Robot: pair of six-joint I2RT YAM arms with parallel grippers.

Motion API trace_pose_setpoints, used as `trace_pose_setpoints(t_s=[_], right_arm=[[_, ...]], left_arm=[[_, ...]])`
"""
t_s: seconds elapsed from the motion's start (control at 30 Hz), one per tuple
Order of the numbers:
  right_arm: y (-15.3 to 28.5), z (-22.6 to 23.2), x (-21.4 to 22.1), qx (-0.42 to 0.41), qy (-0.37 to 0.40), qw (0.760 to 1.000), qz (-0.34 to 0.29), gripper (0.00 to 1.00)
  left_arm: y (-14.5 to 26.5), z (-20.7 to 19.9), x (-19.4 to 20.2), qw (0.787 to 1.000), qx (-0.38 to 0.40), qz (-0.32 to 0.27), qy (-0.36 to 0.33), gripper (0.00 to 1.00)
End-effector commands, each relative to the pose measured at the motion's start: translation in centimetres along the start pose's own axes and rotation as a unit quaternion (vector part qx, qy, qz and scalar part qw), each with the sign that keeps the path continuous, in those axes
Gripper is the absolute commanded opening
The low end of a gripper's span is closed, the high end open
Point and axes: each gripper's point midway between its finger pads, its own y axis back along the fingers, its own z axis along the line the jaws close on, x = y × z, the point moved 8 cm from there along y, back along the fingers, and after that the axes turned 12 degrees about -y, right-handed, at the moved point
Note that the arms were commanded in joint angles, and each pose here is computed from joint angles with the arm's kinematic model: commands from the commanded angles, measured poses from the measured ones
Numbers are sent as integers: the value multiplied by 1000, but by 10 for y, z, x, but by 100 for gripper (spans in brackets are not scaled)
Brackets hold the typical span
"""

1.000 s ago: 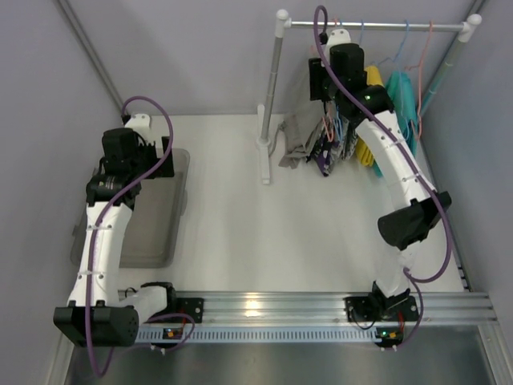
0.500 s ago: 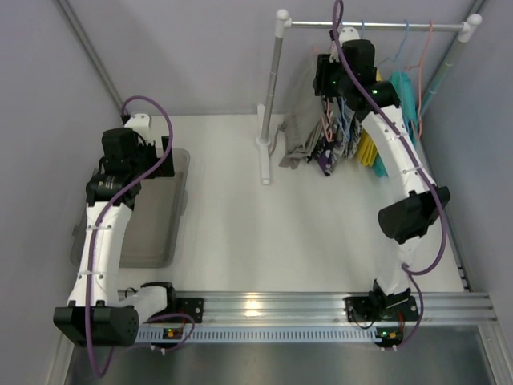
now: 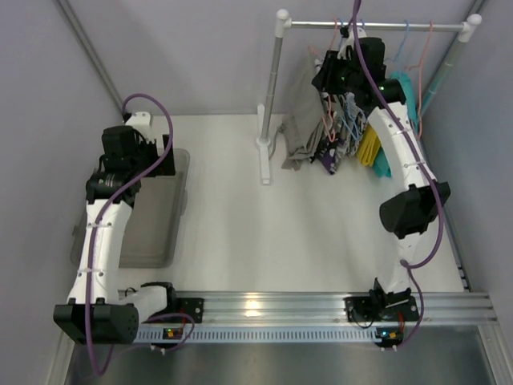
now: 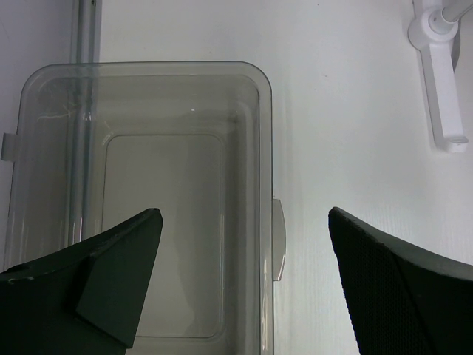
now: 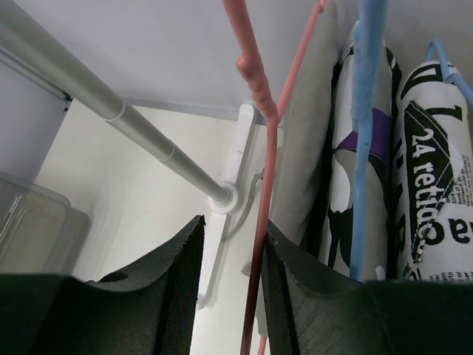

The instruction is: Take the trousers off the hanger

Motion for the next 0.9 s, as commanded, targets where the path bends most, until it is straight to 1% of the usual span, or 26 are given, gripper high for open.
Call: trace_pose_setpoints(t_s=[0.0,0.17,0.2,0.23,0.3,0.4,0.43,0.5,0.53,0.57,0.63,0.67,0.77,0.87], right_arm=[[0,12,-16,-30,-1,999,-31,34],[0,10,-12,5,25,999,-34,33],[0,10,-12,5,25,999,-34,32],[2,11,-13,6,25,999,-36,27],[2,12,-13,4,24,999,-36,21],[6,14,-17,-11,13,999,-39,3],[7,16,-17,-25,8,999,-35,1],[13,19,-24,-41,-8,998,-44,0],[15,22,-25,-62,-13,997,-40,0],[19,22,-33,-75,-27,995,-54,0],[23,22,-36,-104,-46,992,-51,0],[30,21,-44,-112,-66,990,-62,0],[42,27,-57,-151,-88,982,-76,0],[60,36,-71,-175,-90,975,-103,0]], left_arm=[[3,0,-15,1000,4,-29,6,99],[2,0,-15,1000,6,-29,6,99],[1,-1,-15,999,8,-27,18,99],[0,-2,-16,999,9,-28,21,99],[0,-2,-17,999,10,-29,23,99],[0,-2,-18,999,12,-30,23,99],[0,-2,-18,999,13,-30,23,99],[1,-3,-18,999,17,-31,21,99],[0,-3,-18,999,18,-30,20,99],[0,-3,-17,999,19,-29,20,99],[0,-5,-16,999,26,-26,19,99],[0,-5,-15,999,28,-25,19,99],[0,-6,-14,999,32,-23,18,99],[0,-7,-15,999,35,-28,15,99]])
